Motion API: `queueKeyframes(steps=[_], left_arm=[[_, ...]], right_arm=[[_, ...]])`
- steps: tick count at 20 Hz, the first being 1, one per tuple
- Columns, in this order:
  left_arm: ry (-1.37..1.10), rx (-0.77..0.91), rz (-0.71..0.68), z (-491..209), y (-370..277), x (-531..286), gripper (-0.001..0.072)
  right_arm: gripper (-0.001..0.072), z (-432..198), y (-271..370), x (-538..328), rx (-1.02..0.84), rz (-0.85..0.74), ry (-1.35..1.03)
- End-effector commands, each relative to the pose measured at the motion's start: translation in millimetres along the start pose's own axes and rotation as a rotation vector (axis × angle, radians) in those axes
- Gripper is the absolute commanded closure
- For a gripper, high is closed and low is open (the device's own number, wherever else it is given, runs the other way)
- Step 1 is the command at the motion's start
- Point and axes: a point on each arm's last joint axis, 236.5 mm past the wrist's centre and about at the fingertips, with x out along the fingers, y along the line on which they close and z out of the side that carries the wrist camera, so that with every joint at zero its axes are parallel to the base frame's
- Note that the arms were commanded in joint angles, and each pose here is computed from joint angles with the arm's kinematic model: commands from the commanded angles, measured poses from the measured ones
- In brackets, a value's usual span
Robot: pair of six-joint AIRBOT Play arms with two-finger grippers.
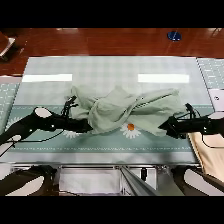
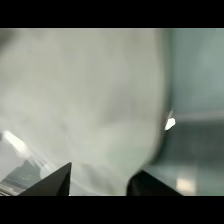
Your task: Fold the shirts.
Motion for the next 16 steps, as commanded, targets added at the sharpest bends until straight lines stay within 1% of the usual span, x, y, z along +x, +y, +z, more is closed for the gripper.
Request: queueKeyframes(steps=[1,2,3,5,6,8,10,11,13,14,16], left_arm=[[-0.022,0.000,-0.011,8.7,-5.2,-2.1,0.0688],[-0.040,0.018,-0.018,18.6,-11.2,-6.7,0.0688],[-0.065,0.044,-0.035,33.4,-21.6,-16.0,0.0688],[-0.181,0.127,-0.090,84.8,-58.8,-59.3,0.0688],[-0.284,0.167,-0.108,118.8,-82.6,-96.0,0.0688],[-0.523,0.263,-0.114,177.3,-132.7,-187.3,0.0688],[-0.762,0.352,-0.108,209.1,-183.1,-288.7,0.0689],[-0.869,0.397,-0.101,213.2,-207.3,-338.2,0.0688],[-1.051,0.470,-0.081,203.9,-248.0,-420.8,0.0688],[-1.127,0.514,-0.061,192.9,-265.6,-453.0,0.0688],[-1.258,0.602,-0.004,162.2,-296.3,-503.8,0.0688]], right_arm=[[0.0483,20.2,35.5,15.4,-0.054,0.041,-0.013],[0.0654,26.4,53.6,12.2,-0.124,0.064,-0.017],[0.0694,34.1,78.8,1.7,-0.208,0.100,-0.029],[0.0694,60.5,139.9,-45.6,-0.360,0.160,-0.092],[0.0694,76.2,177.0,-81.8,-0.443,0.182,-0.160],[0.0694,103.0,239.8,-165.5,-0.597,0.150,-0.359],[0.0694,112.8,287.8,-258.9,-0.719,0.065,-0.610],[0.0694,105.3,307.7,-303.7,-0.770,0.030,-0.723],[0.0694,70.7,338.4,-374.1,-0.866,0.000,-0.901],[0.0694,49.3,347.8,-400.7,-0.900,-0.003,-0.982],[0.0694,5.0,346.6,-438.9,-0.932,-0.039,-1.112]])
